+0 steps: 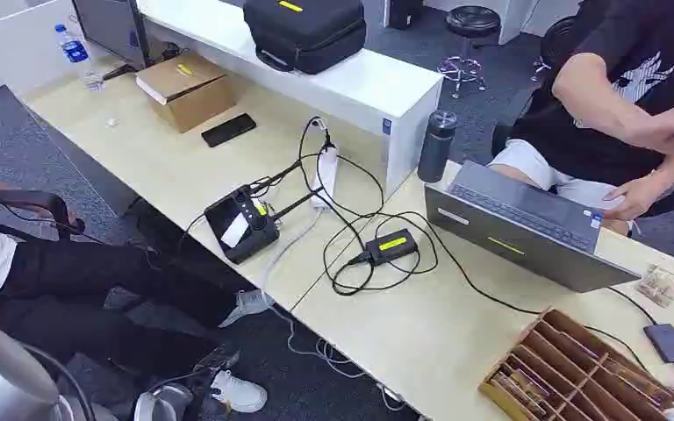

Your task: Pass the card to the sensor for recognition and then transmit it.

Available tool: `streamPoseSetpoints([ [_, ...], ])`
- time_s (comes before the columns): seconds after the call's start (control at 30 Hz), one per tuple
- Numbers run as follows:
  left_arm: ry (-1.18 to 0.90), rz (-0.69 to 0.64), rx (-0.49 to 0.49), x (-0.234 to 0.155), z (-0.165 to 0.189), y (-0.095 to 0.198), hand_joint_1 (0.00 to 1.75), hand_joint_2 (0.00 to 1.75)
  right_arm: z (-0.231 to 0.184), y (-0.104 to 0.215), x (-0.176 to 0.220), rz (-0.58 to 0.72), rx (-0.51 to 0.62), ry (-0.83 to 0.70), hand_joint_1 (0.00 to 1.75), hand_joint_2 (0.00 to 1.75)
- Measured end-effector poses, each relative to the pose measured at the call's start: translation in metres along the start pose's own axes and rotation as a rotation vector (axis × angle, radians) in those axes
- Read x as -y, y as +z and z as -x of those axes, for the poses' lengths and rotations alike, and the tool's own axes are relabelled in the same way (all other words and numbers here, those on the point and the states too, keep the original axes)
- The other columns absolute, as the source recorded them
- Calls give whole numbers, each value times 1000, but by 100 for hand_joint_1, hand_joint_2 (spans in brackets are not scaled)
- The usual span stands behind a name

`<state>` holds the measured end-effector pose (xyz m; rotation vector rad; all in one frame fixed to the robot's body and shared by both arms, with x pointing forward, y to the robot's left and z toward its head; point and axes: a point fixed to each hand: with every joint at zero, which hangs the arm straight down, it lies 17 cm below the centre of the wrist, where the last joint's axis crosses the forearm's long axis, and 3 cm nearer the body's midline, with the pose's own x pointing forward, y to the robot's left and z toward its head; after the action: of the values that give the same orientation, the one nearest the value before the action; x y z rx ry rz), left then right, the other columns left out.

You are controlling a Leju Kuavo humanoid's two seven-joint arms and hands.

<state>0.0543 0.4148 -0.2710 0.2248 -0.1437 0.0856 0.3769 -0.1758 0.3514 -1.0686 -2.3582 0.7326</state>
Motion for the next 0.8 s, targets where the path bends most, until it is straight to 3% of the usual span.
streamPoseSetpoints([
  [0.2, -52, 5, 18, -9, -9, 0, 0, 175, 1, -52, -65, -127, 20, 39, 0, 175],
  [0.43, -77, 3, 22, -14, -10, 0, 0, 175, 35, -70, -114, -252, -74, 30, 0, 175],
  [0.47, -77, 3, 21, -14, -10, 0, 0, 175, 38, -70, -118, -263, -86, 29, 154, 175],
  [0.5, -79, 3, 19, -15, -10, 0, 0, 175, 40, -71, -123, -273, -96, 27, 175, 175],
  [0.8, -93, 7, 1, -15, -6, 0, 0, 175, 34, -76, -132, -271, -114, -51, 175, 175],
])
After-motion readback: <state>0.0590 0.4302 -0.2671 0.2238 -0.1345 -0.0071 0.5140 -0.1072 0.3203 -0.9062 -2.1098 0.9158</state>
